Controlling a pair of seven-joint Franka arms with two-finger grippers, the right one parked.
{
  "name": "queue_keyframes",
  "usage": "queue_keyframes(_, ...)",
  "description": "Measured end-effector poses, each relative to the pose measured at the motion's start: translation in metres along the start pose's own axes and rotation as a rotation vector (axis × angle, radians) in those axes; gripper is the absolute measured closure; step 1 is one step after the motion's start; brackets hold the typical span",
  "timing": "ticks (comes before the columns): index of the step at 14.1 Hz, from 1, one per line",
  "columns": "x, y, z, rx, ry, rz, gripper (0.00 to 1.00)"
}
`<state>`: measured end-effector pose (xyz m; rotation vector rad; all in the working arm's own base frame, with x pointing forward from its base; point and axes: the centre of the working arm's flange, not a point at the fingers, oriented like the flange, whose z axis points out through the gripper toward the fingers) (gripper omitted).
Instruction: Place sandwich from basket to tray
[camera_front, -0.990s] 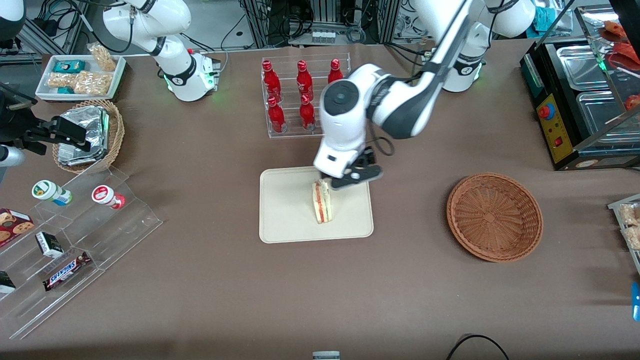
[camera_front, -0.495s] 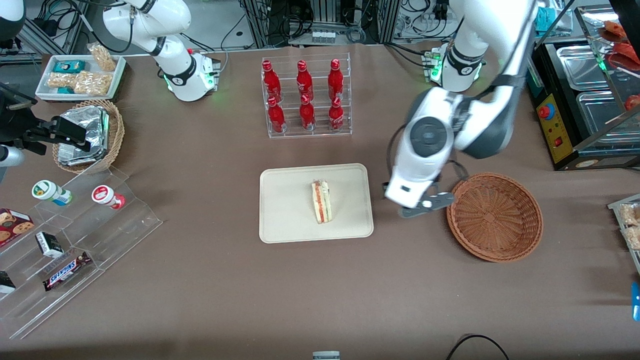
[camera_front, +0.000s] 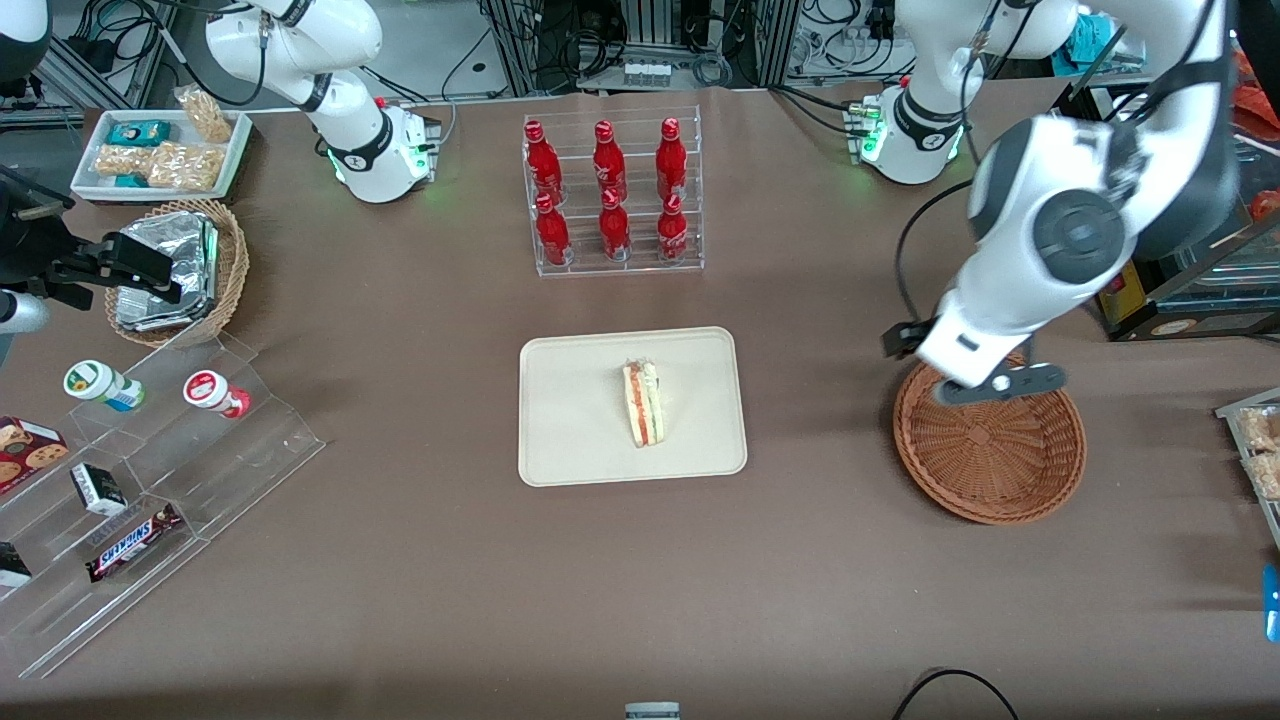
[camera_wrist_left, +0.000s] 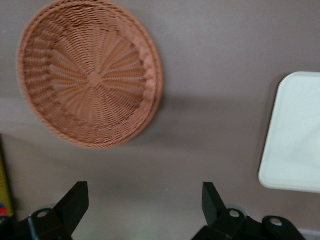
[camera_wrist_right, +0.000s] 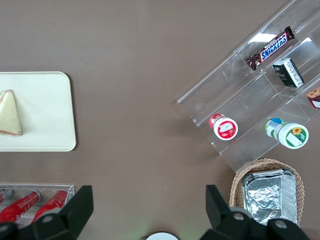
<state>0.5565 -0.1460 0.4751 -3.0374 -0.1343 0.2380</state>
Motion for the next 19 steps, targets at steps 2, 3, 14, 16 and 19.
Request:
queue_keyframes(2,-0.005,-0.028,-0.016,-0.025,-0.009,0.044,0.00)
queue_keyframes(3,-0.008,-0.038,-0.023,-0.037,-0.015,0.071,0.00)
queue_keyframes(14,-0.027,-0.122,-0.103,-0.069,0.084,0.170,0.00)
queue_keyframes(16,-0.026,-0.135,-0.116,-0.074,0.111,0.151,0.00)
queue_keyframes(19,-0.025,-0.146,-0.119,-0.078,0.119,0.130,0.00)
